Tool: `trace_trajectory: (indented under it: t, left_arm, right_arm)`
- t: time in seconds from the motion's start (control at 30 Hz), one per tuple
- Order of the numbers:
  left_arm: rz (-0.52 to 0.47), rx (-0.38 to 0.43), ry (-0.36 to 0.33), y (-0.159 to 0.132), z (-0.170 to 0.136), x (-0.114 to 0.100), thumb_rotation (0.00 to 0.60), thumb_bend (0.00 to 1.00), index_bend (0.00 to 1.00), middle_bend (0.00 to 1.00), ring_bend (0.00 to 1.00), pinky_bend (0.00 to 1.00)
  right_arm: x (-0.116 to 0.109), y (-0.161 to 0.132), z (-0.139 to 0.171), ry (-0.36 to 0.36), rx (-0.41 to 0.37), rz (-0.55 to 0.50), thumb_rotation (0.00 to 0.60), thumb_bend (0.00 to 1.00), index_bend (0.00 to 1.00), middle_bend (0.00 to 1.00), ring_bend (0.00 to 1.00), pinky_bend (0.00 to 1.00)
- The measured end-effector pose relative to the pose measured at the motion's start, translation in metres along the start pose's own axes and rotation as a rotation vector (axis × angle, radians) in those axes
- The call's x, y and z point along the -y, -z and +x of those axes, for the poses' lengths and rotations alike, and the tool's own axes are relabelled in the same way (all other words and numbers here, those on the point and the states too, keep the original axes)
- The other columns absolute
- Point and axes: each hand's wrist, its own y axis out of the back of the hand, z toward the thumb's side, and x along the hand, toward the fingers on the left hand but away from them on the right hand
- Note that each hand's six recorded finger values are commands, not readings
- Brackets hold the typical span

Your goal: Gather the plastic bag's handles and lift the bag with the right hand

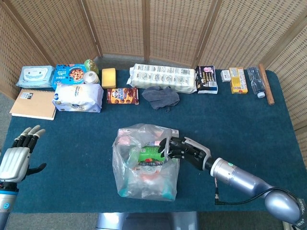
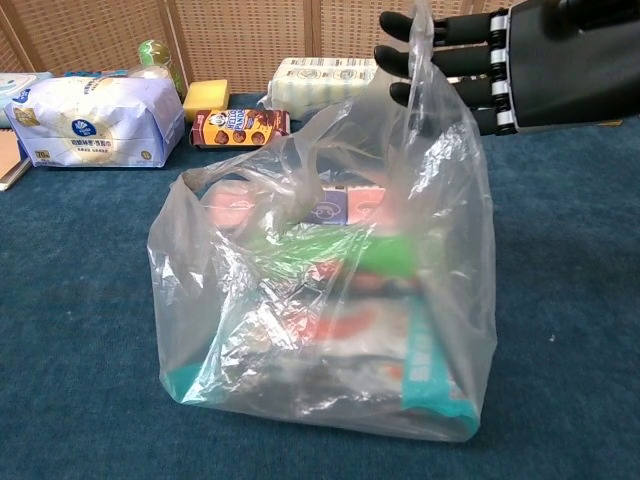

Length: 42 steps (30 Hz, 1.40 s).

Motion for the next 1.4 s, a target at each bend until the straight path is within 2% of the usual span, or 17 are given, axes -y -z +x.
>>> trace_trajectory:
  t: [0.3,0.47,0.6,0.73,0.8,0.9,0.97,1.17,1.27,1.4]
  left_arm:
    - [0.002,-0.002,0.000,-0.001,0.000,-0.001,0.600,0.04,0.10,0.07,0.01,0.12]
    - [0.001,-0.001,0.000,-0.004,0.000,-0.001,0.600,0.04,0.10,0.07,0.01,0.12]
    - [-0.001,0.004,-0.002,-0.007,0.001,-0.002,0.600,0.04,0.10,0.07,0.01,0.12]
    - [-0.003,0.006,-0.003,-0.008,0.000,-0.002,0.600,0.04,0.10,0.07,0.01,0.12]
    - [-0.002,0.007,-0.002,-0.009,0.000,-0.002,0.600,0.04,0.10,0.07,0.01,0.12]
    - [-0.003,0.008,0.001,-0.009,-0.001,-0.001,0.600,0.04,0.10,0.07,0.01,0.12]
    - [-0.003,0.006,0.002,-0.008,-0.001,-0.001,0.600,0.04,0.10,0.07,0.01,0.12]
    - [-0.003,0.001,0.004,-0.006,-0.001,0.000,0.600,0.04,0.10,0.07,0.01,0.12]
    - [-0.002,0.000,0.004,-0.005,-0.001,0.000,0.600,0.04,0.10,0.07,0.01,0.12]
    - [-0.002,-0.004,0.004,-0.004,-0.001,0.000,0.600,0.04,0.10,0.07,0.01,0.12]
  right_arm:
    - [0.001,-0.009,-0.010,-0.040,0.036,-0.110,0.312,0.19,0.45,0.58,0.65,0.77]
    - [0.002,-0.026,-0.003,-0.052,0.021,-0.165,0.316,0.19,0.53,0.68,0.80,0.86]
    - [-0.002,-0.042,0.012,-0.051,-0.019,-0.205,0.326,0.20,0.59,0.72,0.85,0.91]
    - [-0.008,-0.050,0.026,-0.040,-0.045,-0.216,0.361,0.20,0.64,0.76,0.90,0.95]
    - [-0.010,-0.053,0.032,-0.036,-0.062,-0.228,0.366,0.20,0.65,0.76,0.89,0.93]
    - [-0.013,-0.055,0.037,-0.021,-0.081,-0.236,0.367,0.20,0.62,0.73,0.83,0.81]
    - [-0.014,-0.055,0.037,-0.010,-0.090,-0.235,0.367,0.20,0.56,0.67,0.73,0.66]
    - [-0.011,-0.048,0.028,-0.009,-0.100,-0.217,0.367,0.21,0.42,0.49,0.49,0.39]
    - [-0.008,-0.046,0.021,-0.026,-0.106,-0.194,0.366,0.21,0.38,0.44,0.42,0.31]
    - [-0.005,-0.044,0.014,-0.054,-0.114,-0.159,0.365,0.21,0.36,0.40,0.38,0.25]
